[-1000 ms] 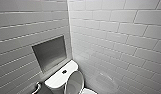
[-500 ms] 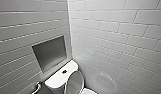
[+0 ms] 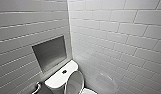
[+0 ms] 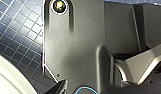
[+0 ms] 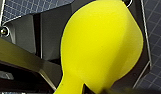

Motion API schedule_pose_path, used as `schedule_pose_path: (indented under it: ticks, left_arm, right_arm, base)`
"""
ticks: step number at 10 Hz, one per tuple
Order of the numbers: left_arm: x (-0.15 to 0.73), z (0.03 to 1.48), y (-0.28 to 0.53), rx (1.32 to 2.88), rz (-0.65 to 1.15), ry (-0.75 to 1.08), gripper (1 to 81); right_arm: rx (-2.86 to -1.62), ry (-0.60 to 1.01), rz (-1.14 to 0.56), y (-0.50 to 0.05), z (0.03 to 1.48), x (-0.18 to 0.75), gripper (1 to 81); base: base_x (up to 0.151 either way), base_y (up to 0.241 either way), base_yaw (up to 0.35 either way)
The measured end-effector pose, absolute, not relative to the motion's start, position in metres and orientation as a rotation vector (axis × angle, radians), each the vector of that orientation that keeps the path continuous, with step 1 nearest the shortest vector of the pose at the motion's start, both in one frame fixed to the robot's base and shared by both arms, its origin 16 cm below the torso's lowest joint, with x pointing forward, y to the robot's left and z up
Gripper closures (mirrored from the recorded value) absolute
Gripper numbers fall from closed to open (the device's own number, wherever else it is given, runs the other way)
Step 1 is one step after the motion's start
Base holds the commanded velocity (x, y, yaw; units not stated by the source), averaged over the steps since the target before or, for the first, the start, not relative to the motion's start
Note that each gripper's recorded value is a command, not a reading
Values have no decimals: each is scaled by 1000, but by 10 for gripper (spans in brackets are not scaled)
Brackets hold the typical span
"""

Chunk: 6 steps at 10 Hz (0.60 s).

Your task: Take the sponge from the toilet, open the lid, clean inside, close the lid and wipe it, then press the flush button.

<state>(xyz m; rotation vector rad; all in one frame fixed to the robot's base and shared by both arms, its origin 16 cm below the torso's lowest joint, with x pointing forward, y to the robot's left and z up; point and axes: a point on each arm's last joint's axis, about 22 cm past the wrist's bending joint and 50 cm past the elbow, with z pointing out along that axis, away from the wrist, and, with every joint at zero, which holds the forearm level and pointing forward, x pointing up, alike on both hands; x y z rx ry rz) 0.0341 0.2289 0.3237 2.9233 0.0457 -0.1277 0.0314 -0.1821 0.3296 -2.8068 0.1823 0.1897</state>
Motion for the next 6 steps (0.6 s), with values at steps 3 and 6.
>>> schedule_pose_path:
  ticks: [3, 6]
  left_arm:
    - [31, 322, 225, 2947, -131, -66, 10]
    - [31, 323, 216, 2935, -124, -4, 10]
  right_arm:
    - [-2807, 187, 176, -187, 330, 34, 811]
    - [-2785, 156, 177, -180, 331, 44, 811]
  base:
    - [0, 0, 0]
    - [0, 0, 0]
